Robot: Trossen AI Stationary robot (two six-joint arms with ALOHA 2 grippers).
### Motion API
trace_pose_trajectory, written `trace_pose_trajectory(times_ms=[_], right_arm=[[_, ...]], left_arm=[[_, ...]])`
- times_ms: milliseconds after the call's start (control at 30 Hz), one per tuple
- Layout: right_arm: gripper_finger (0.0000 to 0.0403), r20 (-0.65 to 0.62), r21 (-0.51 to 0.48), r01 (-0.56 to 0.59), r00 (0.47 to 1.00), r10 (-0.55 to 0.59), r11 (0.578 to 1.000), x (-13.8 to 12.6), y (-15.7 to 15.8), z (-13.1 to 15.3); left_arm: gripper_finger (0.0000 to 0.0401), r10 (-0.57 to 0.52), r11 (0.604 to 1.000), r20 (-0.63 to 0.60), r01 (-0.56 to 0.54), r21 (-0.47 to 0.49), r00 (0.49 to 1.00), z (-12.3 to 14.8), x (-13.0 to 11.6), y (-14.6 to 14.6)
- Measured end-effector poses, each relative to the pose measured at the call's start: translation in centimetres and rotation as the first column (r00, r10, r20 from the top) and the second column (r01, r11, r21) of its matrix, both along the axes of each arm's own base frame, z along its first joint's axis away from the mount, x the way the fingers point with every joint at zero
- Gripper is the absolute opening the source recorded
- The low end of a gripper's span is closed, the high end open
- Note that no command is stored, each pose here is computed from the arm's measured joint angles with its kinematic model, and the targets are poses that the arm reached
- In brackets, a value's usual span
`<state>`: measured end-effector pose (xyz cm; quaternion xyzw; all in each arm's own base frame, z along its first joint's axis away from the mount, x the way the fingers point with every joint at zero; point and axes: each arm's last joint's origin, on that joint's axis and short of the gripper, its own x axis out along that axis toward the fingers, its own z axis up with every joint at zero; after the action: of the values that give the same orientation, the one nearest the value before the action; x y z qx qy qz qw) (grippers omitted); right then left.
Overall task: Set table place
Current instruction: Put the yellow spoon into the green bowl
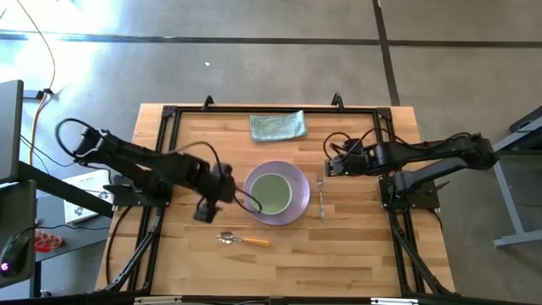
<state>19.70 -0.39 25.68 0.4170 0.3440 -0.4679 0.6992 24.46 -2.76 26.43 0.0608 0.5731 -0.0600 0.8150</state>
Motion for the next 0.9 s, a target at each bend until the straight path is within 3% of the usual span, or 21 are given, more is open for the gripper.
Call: trace_pose_trajectory(times_ms=[233,500,767,900], right_arm=[[0.0079,-0.063,-0.032,-0.100,0.993,0.097,0.995,-0.5,-1.0,0.2],[0.0079,-0.123,-0.056,-0.186,0.976,0.178,0.981,-0.5,-1.7,0.1],[0.0079,-0.147,-0.066,-0.238,0.963,0.226,0.969,-0.5,-1.7,0.1],[0.0079,-0.153,-0.068,-0.249,0.960,0.237,0.966,-0.5,-1.7,0.1]], left_arm=[[0.0291,0.137,0.972,-0.045,-0.144,-0.184,0.989,-4.4,-0.4,-1.4],[0.0291,0.253,0.865,-0.107,-0.275,-0.421,0.961,-8.1,-1.1,-3.2],[0.0291,0.375,0.755,-0.154,-0.397,-0.522,0.914,-10.7,-2.0,-3.6],[0.0291,0.414,0.718,-0.175,-0.439,-0.540,0.893,-11.5,-2.4,-3.4]])
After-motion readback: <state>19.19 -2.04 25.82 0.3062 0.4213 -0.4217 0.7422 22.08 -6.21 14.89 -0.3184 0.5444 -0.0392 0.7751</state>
